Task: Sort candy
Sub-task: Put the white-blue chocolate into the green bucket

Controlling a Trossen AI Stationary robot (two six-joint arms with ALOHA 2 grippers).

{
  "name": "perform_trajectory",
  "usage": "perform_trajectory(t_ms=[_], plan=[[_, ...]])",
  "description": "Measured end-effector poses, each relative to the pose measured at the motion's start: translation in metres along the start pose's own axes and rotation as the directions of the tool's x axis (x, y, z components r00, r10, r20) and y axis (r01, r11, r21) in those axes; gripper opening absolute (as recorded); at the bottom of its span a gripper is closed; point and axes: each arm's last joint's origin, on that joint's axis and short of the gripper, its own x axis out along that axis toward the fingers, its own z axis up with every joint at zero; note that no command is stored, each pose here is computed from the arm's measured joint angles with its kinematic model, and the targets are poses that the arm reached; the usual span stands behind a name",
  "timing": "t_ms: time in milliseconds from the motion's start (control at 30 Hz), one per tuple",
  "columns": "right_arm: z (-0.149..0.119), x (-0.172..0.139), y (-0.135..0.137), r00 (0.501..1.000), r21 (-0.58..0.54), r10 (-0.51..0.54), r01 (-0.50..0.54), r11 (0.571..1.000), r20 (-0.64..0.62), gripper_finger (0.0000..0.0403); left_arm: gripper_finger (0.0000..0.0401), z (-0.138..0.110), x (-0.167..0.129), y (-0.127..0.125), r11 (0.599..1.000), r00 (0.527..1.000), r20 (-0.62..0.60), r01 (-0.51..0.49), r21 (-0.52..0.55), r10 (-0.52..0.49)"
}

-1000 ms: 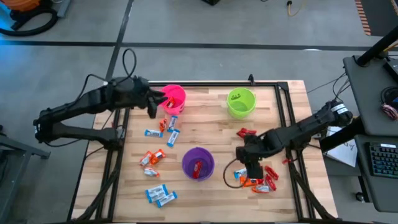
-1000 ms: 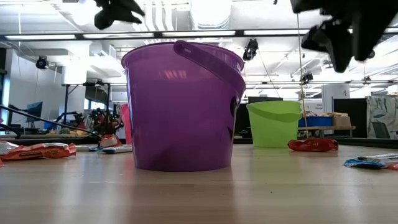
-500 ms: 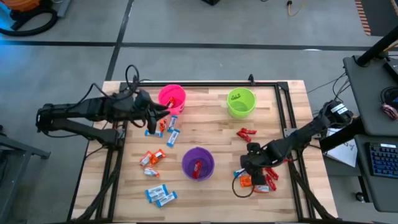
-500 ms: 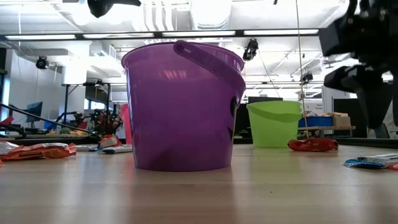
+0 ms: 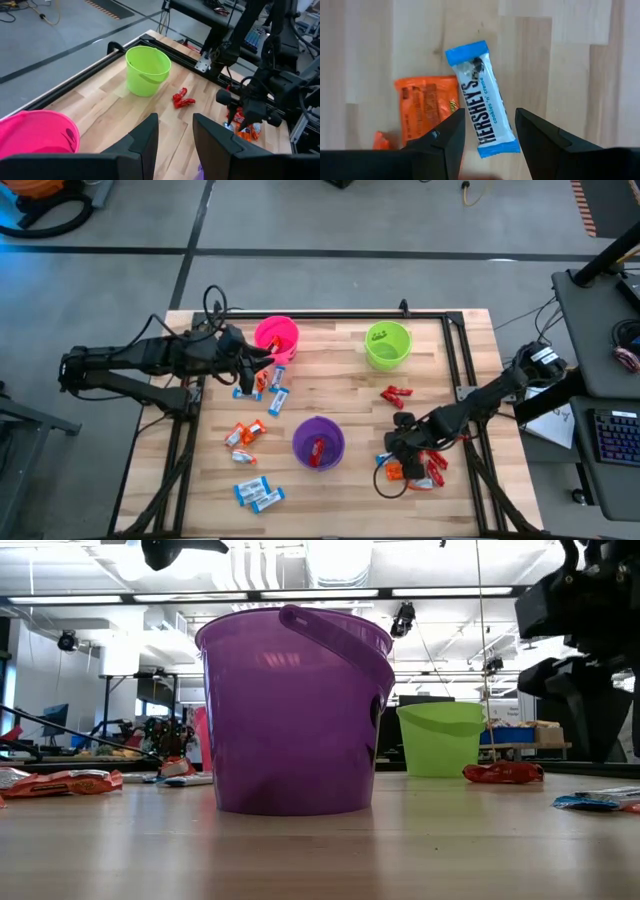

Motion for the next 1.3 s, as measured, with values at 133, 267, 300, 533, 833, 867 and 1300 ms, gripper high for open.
perform_trajectory(t_ms=[133, 267, 300, 533, 833, 867, 1300], plan=[[-0.001, 0.013, 0.000, 0.999, 0.000, -0.023, 0.023, 1.000, -0.049, 0.0174, 0.0106, 0.000, 0.001, 0.000, 1.000, 1.000, -0.002, -0.002, 0.000, 0.002], [-0.002, 0.025, 0.000, 0.995, -0.007, -0.044, 0.043, 0.999, -0.088, 0.0182, 0.0105, 0.000, 0.002, 0.000, 1.000, 1.000, -0.004, -0.003, -0.002, 0.003], [-0.002, 0.027, -0.001, 0.994, -0.008, -0.047, 0.046, 0.999, -0.094, 0.0183, 0.0104, 0.000, 0.002, 0.000, 1.000, 1.000, -0.004, -0.003, -0.005, 0.003], [-0.002, 0.032, -0.001, 0.993, -0.008, -0.049, 0.049, 0.999, -0.107, 0.0172, 0.0096, 0.000, 0.002, -0.001, 1.000, 1.000, -0.002, -0.003, -0.014, 0.003], [-0.001, 0.030, 0.000, 0.995, -0.010, -0.034, 0.033, 0.999, -0.094, 0.0076, 0.0091, -0.001, 0.003, -0.001, 1.000, 1.000, -0.006, -0.005, -0.013, 0.005], [-0.001, 0.029, 0.000, 0.996, -0.009, -0.032, 0.031, 0.999, -0.089, 0.0071, 0.0091, -0.001, 0.004, -0.001, 1.000, 1.000, -0.007, -0.006, -0.013, 0.006], [0.007, -0.006, -0.013, 1.000, 0.120, -0.016, 0.015, 0.993, 0.011, 0.0066, 0.0091, -0.001, 0.005, -0.001, 1.000, 1.000, -0.012, -0.008, -0.011, 0.008]])
